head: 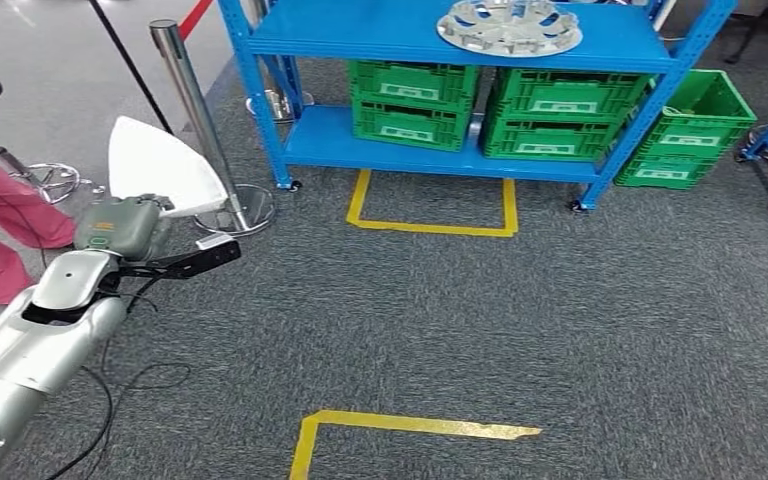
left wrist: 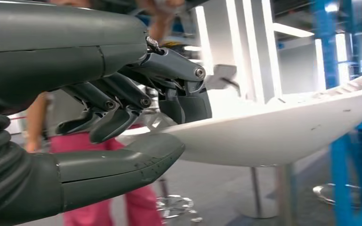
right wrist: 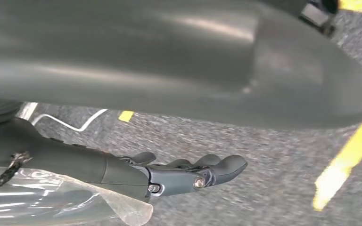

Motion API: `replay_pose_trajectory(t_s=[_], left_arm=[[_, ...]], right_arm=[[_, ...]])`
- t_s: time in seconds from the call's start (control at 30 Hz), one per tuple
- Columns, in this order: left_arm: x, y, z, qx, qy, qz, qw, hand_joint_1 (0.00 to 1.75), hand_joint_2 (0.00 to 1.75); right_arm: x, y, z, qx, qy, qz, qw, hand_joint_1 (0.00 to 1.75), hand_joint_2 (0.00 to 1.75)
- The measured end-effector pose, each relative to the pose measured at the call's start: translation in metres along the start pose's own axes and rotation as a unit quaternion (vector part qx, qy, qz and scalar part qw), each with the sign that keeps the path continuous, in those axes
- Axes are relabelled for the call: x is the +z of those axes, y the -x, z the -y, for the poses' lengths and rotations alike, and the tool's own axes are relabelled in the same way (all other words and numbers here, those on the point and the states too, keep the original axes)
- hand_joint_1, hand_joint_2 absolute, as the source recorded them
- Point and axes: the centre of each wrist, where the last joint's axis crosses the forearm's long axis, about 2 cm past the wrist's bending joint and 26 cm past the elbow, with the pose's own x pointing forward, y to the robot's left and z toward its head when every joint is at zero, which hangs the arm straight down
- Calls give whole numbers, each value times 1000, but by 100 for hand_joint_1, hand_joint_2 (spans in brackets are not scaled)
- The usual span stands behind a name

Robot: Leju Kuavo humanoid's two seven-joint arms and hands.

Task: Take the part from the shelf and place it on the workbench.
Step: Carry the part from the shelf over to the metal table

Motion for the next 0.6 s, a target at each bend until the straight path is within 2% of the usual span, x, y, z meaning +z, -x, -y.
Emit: replay_pose_trajectory(t_s=[0.6], left_arm=[[-1, 2, -1, 0, -1, -3, 1000, 175, 175]], right_arm=[[1, 1, -2, -1, -3, -4, 1000, 0, 0]])
